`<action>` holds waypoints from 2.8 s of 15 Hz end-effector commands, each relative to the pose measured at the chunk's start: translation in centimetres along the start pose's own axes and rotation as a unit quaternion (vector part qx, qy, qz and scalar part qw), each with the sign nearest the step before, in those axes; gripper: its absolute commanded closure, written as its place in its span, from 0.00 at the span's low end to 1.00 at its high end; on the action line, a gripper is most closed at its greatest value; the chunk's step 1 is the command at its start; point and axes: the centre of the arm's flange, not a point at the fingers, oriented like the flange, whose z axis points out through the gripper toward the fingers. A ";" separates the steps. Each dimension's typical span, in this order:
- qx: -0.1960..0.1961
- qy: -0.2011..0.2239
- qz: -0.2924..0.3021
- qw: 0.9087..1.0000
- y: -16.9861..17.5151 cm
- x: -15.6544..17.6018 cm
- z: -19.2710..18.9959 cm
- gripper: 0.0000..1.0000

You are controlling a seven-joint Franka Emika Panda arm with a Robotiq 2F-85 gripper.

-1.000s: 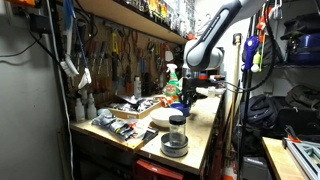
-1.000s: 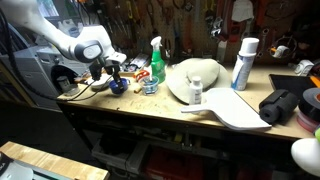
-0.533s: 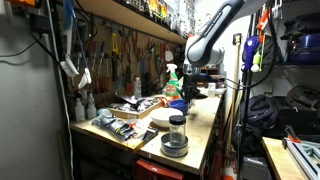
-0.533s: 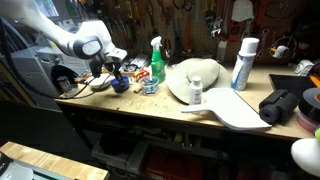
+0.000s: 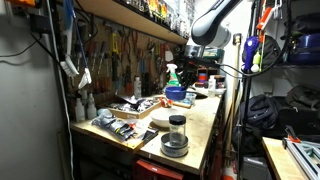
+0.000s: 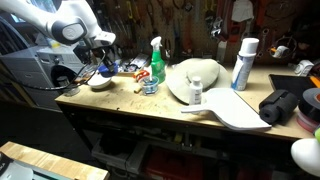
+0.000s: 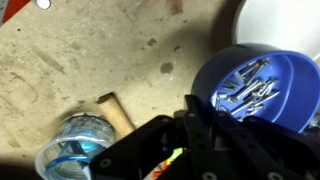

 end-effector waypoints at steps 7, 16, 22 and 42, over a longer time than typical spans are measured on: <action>0.070 -0.052 -0.093 0.992 -5.8 -4.8 3.0 0.92; 0.063 -0.035 -0.113 0.991 -6.7 -4.7 5.6 0.92; 0.049 -0.014 -0.120 0.992 -6.9 -4.8 6.4 0.64; 0.039 -0.036 -0.033 0.998 0.6 -2.1 4.9 0.00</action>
